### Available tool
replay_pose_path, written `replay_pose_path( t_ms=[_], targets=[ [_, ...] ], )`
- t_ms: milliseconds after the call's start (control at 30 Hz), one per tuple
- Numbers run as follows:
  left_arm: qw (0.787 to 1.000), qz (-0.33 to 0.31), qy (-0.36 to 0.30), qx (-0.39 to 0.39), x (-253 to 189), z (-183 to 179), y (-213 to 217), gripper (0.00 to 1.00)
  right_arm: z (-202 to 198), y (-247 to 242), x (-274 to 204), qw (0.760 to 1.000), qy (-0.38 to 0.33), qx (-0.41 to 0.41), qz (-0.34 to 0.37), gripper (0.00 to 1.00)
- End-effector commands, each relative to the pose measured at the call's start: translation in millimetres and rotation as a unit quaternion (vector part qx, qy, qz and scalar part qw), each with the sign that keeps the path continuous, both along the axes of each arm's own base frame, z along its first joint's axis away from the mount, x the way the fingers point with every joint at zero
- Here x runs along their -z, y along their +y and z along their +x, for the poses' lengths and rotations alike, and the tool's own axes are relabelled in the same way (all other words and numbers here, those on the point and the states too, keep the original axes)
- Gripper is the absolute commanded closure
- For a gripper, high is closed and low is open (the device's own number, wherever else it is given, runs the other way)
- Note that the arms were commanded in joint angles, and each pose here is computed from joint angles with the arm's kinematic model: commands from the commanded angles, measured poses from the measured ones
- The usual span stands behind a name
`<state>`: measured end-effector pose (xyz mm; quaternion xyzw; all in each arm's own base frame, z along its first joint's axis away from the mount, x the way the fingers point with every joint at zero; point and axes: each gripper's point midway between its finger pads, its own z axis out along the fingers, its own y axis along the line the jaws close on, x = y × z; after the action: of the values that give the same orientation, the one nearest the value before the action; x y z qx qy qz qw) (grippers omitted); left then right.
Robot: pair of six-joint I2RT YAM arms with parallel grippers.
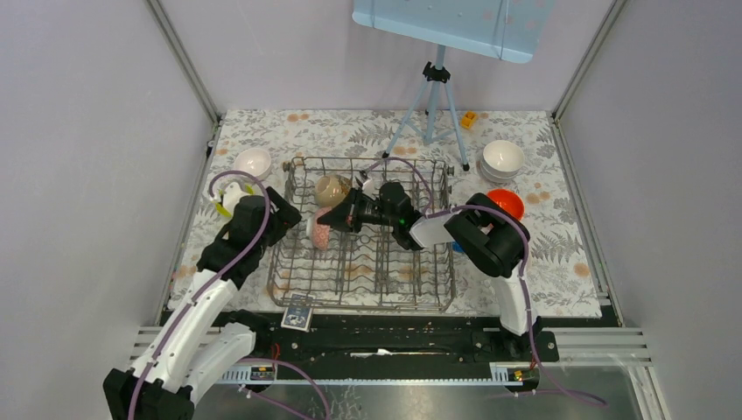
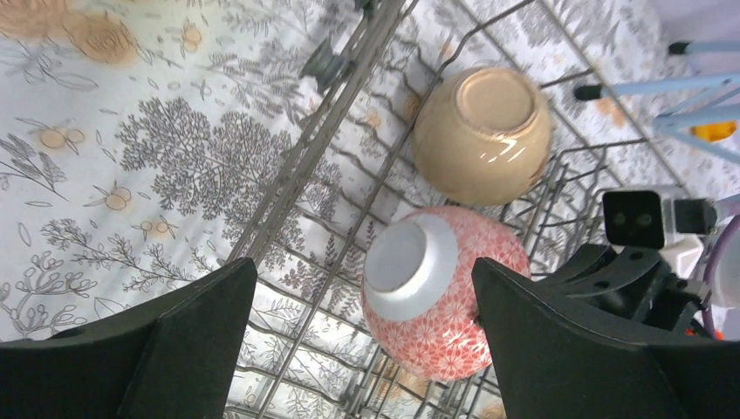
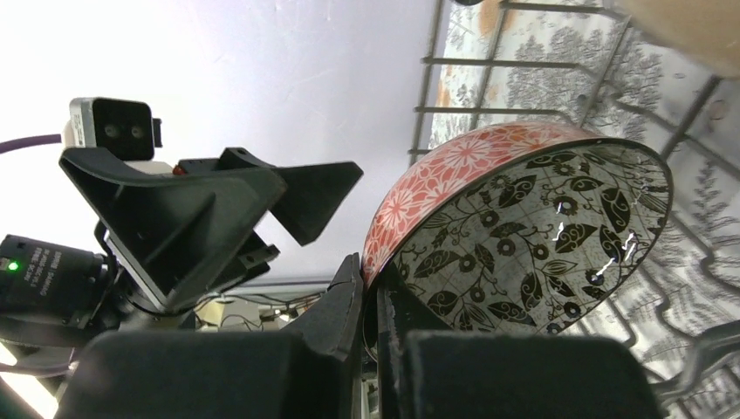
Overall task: Unload the bowls from the dish rack
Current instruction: Pick up the bowl from the dish rack, then place the bowl at the center of the board.
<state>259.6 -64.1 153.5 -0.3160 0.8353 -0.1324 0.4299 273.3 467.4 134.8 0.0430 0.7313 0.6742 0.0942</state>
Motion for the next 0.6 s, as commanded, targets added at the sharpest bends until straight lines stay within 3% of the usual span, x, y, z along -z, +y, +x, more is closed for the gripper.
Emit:
replay_pose_path(
  t_ms=[0,300,433,567],
  targets=[
    [0.999,0.011,-0.035,-0.039,-43.1,-0.5,17.1,0.01,-21.4,-3.9,-87.9,0.992,-0.102,-0.034,0.059,1.0],
    [0.993,0.027,-0.081,-0.077,-96.0,-7.1,37.0,0.01,-45.6,-31.7,-122.3,0.979,-0.199,-0.049,-0.005,1.0],
    [0.991,0.033,-0.121,-0.042,-134.7,-2.7,30.5,0.01,-54.2,-59.8,-139.8,0.951,-0.295,-0.048,-0.081,1.0],
    [0.978,0.015,-0.194,0.072,-180.6,7.9,-7.0,0.01,-56.5,-99.9,-142.7,0.901,-0.386,-0.047,-0.192,1.0]
  ],
)
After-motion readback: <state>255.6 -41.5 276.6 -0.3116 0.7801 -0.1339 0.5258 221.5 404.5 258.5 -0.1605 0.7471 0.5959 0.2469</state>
